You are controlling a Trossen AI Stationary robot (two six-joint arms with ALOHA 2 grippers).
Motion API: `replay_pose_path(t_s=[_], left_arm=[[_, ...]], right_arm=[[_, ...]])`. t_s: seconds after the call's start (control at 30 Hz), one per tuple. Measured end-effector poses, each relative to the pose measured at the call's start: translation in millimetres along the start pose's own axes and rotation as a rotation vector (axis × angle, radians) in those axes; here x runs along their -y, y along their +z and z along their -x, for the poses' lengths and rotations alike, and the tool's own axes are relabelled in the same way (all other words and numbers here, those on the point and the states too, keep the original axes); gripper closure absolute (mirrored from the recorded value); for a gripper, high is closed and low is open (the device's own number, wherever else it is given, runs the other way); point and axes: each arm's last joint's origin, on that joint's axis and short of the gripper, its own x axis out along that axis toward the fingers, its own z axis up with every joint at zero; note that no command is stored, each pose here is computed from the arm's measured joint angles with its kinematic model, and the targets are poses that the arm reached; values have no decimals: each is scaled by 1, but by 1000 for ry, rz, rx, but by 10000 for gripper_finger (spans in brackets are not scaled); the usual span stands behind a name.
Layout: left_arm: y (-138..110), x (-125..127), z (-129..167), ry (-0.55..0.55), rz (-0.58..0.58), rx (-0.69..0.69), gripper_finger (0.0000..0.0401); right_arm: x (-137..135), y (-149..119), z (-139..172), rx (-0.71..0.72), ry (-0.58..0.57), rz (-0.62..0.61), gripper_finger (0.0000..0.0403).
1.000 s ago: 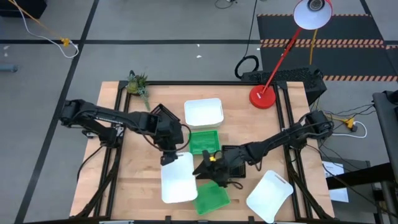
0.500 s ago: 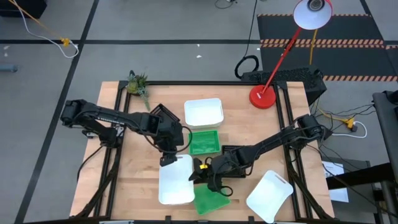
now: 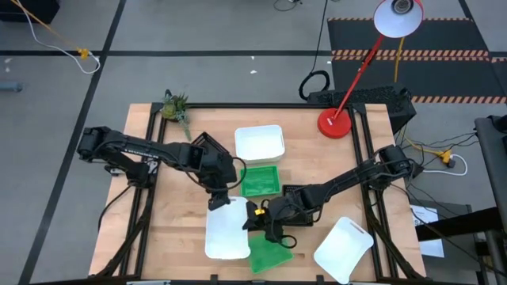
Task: Stack baskets by color
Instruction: Stack the bottom left white bin on the top white bin
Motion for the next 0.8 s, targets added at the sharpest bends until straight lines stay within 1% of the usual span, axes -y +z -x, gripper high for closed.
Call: replay_pose_path(t_s=[0.07, 0.17, 0.27, 0.37, 0.47, 0.53, 0.6, 0.7, 0.8], left_arm=[[2, 1, 0, 1, 17, 25, 396], [6, 3, 0, -17, 25, 68, 379], [9, 5, 1, -33, 36, 96, 355], [12, 7, 1, -52, 22, 124, 329], [15, 10, 1, -69, 4, 158, 305], [17, 13, 1, -79, -30, 194, 287], [19, 17, 1, -79, -112, 233, 268], [21, 22, 0, -40, -253, 300, 235], [20, 25, -1, 3, -323, 324, 197]], right_arm=[[0, 0, 0, 2, 1, 1, 351], [-1, 0, 0, -2, 7, 0, 363], [-1, -1, 0, -7, 12, -2, 379], [-1, -1, 0, -5, 12, -2, 397], [-1, -1, 0, -6, 13, -2, 398], [-1, 0, 0, -6, 14, -3, 399], [-1, 0, 0, -6, 14, -3, 400], [-1, 0, 0, -7, 14, -4, 401], [-2, -1, 0, -9, 18, -7, 402]])
